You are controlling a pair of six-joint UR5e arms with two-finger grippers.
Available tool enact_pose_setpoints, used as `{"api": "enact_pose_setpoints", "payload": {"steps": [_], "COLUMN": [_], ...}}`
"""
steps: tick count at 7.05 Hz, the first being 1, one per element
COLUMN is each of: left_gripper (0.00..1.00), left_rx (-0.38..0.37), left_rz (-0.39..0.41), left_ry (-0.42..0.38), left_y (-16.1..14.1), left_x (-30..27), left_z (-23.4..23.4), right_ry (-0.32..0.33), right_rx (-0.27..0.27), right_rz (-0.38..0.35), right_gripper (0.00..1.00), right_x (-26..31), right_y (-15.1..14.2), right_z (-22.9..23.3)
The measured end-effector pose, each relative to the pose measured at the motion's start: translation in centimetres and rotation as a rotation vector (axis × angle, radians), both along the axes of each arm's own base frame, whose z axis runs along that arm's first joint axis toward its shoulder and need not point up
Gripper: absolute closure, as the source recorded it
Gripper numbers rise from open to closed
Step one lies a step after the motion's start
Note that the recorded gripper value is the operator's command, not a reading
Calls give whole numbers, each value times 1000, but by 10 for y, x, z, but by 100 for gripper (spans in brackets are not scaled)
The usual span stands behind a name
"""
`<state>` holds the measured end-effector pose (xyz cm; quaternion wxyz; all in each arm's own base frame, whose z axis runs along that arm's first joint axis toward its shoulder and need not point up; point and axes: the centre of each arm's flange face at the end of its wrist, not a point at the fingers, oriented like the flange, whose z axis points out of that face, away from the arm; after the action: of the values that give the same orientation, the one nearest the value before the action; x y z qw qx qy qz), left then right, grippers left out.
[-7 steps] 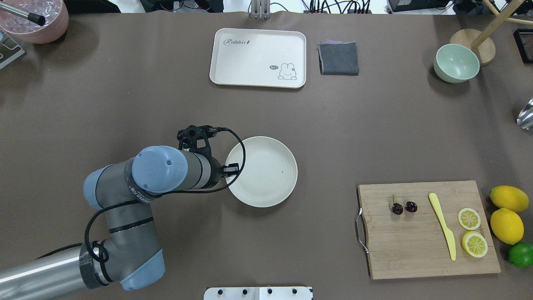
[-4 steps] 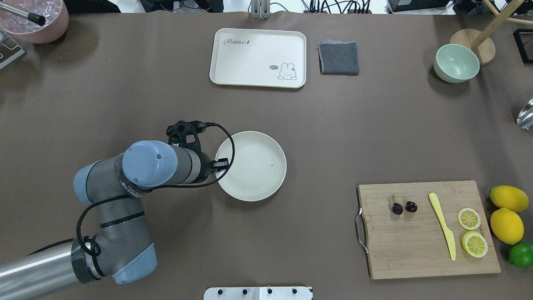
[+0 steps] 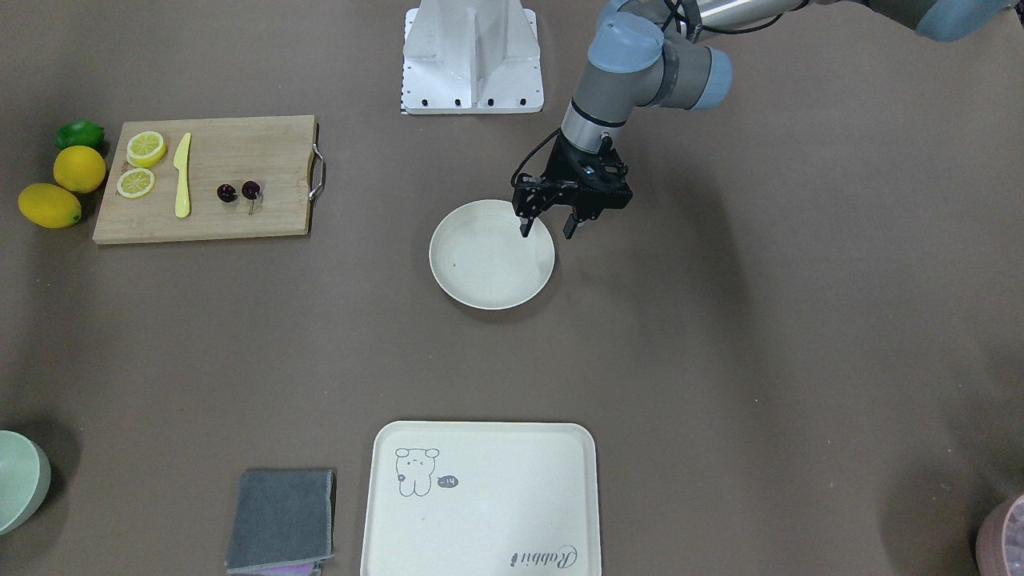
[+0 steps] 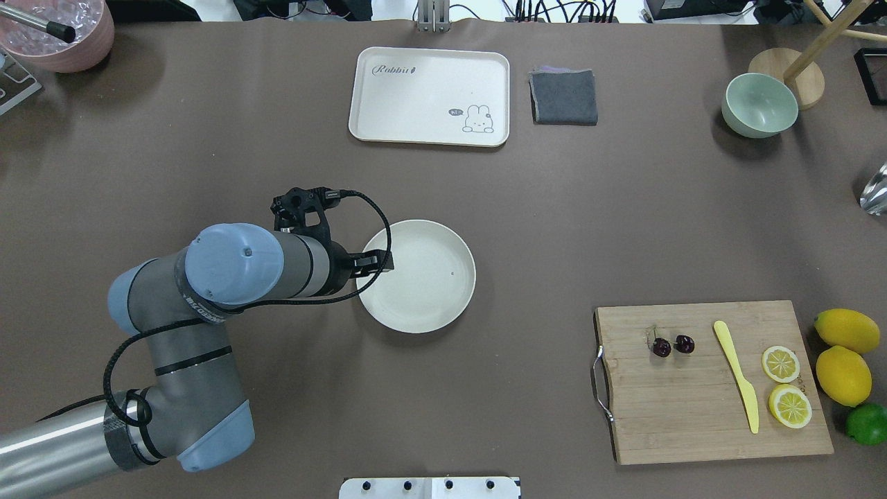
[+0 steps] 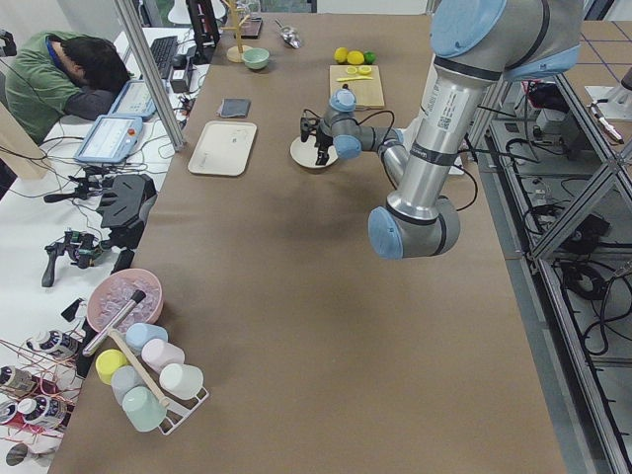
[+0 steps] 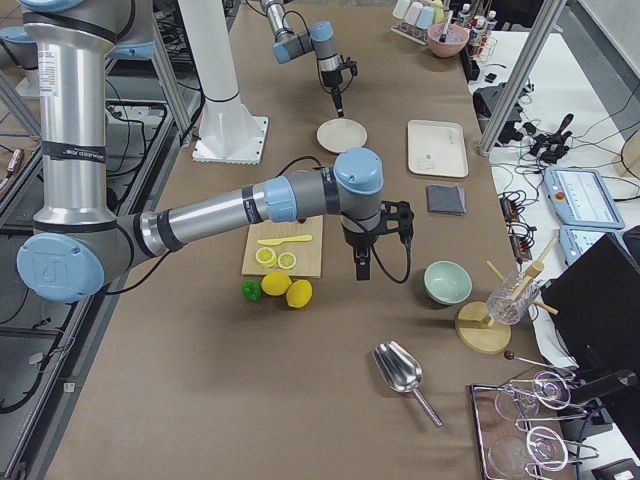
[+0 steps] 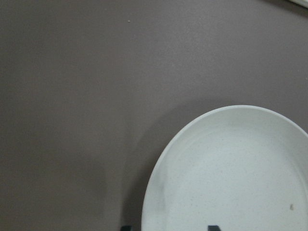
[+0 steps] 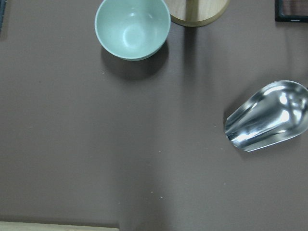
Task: Place red cherry on plate
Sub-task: 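Drag the white plate with the left gripper toward the table center, then release the plate and lift the left gripper while the right arm reaches out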
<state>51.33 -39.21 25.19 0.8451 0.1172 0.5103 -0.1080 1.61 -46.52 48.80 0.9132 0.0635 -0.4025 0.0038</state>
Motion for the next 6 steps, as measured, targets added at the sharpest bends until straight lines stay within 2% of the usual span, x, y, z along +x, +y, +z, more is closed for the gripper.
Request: {"api": "enact_pose_setpoints", "payload": {"steps": [2, 3, 6], "left_gripper": [2, 2, 2], "left_rx": [107, 124, 99], "left_rz": [5, -4, -28], "left_ry": [-28, -41, -58], "left_y": [-21, -37, -70], "left_x": [-25, -39, -74], "left_z": [-6, -5, -4], "right_ry": [-5, -14, -37], "right_rx": [-17, 5, 149], "right_rz": [-20, -57, -218], "right_gripper": [0, 0, 0], "right_x": [-63, -91, -174], "right_y": [6, 10, 29], "right_z": [-42, -53, -69]}}
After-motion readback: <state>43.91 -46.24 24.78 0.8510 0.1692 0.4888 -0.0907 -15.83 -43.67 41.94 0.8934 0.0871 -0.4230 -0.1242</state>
